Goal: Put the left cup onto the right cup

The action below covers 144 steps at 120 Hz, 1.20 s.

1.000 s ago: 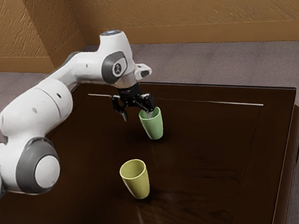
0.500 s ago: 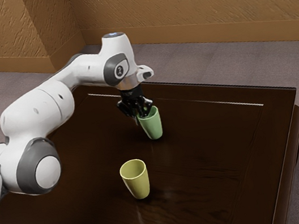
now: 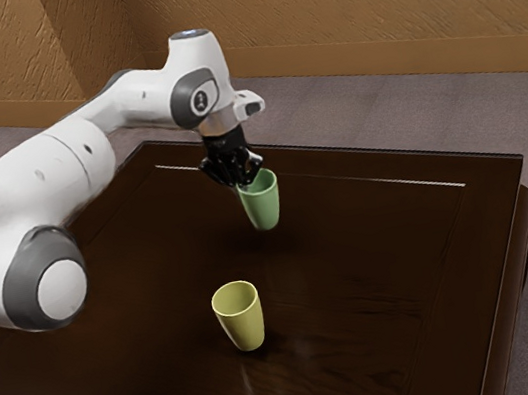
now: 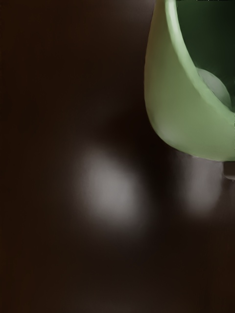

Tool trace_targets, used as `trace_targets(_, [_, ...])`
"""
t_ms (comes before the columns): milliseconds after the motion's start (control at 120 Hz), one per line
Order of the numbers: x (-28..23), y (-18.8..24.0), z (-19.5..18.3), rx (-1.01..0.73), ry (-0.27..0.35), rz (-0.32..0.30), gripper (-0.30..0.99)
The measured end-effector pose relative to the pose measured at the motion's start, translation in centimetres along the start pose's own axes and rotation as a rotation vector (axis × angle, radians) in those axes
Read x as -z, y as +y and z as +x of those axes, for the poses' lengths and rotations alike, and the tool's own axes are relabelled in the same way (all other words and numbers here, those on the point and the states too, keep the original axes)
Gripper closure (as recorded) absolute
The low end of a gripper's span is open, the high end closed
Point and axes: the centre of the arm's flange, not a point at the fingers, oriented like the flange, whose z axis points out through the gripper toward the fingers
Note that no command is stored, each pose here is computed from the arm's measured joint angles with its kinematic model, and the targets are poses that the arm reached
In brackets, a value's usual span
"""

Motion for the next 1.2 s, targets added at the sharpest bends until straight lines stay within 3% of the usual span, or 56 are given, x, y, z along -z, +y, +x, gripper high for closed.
trace_targets(167, [3.3, 0.4, -1.3, 0.003, 0.016, 0.005, 0.78])
trace_targets(483, [6.8, 1.1, -6.2, 0.010, -0.023, 0.029, 0.78])
trace_targets(792, [7.7, 2.7, -10.7, 0.016, -0.042, 0.047, 0.78])
trace_targets(1200, [8.8, 4.6, -19.4, 0.017, -0.054, 0.085, 0.78])
